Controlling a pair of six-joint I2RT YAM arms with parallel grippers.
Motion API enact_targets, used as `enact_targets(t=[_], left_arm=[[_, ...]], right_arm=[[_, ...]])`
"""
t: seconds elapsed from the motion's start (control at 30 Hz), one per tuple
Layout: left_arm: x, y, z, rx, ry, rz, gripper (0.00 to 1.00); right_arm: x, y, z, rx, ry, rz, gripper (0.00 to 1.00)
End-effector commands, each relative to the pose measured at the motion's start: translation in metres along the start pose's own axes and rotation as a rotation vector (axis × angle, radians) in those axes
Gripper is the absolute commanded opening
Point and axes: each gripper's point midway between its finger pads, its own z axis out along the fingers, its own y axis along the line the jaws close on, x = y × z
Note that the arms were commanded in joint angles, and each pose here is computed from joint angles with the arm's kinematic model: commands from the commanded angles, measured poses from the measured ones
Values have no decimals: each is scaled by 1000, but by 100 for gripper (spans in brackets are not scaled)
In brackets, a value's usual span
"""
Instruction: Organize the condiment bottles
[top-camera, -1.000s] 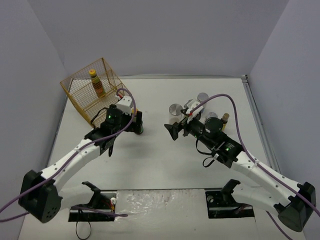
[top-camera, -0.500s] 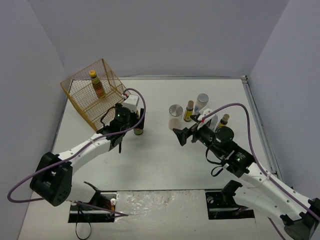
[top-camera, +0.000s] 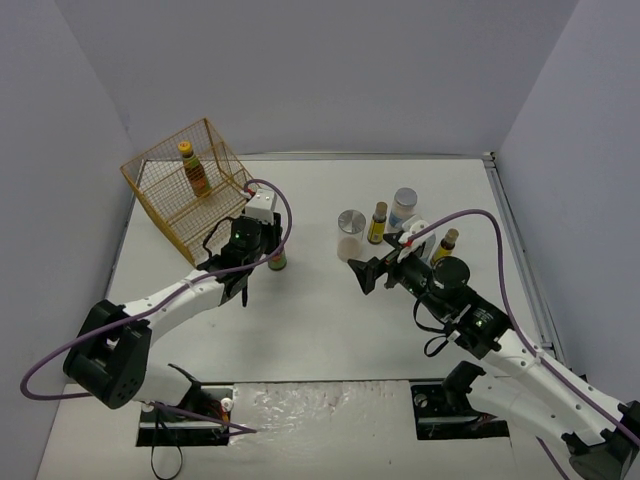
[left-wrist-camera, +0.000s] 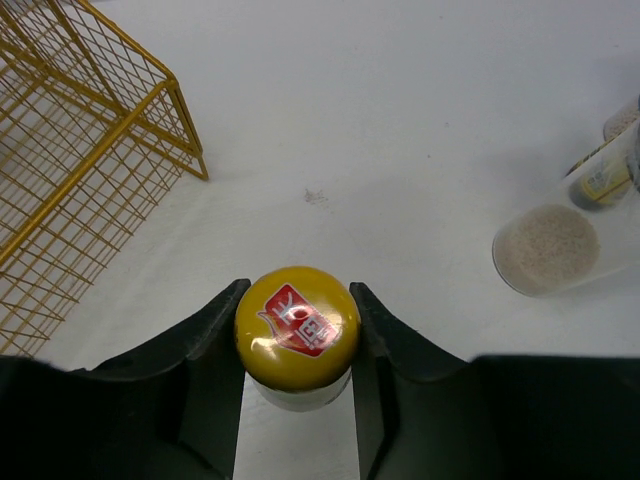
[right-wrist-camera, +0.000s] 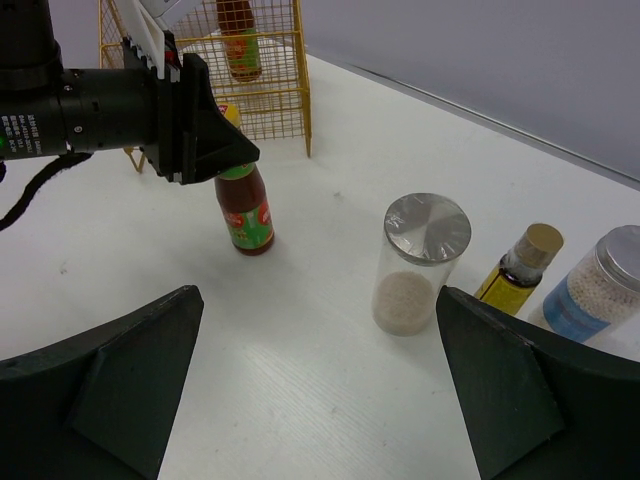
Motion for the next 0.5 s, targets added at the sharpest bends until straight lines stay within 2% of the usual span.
enact_targets(t=[0.0,0.17,0.47], left_arm=[[-35,-10,0,31,-117,-49,22],[-46,-7,-10,23,-142,-56,1],[-87,4,-42,-21,-208,-65,0]], right_arm=[[-22,-4,-4,23,-81,28,100],[-21,-9,-9,53,-93,37,100],[-22,-9,-7,56,-93,46,100]])
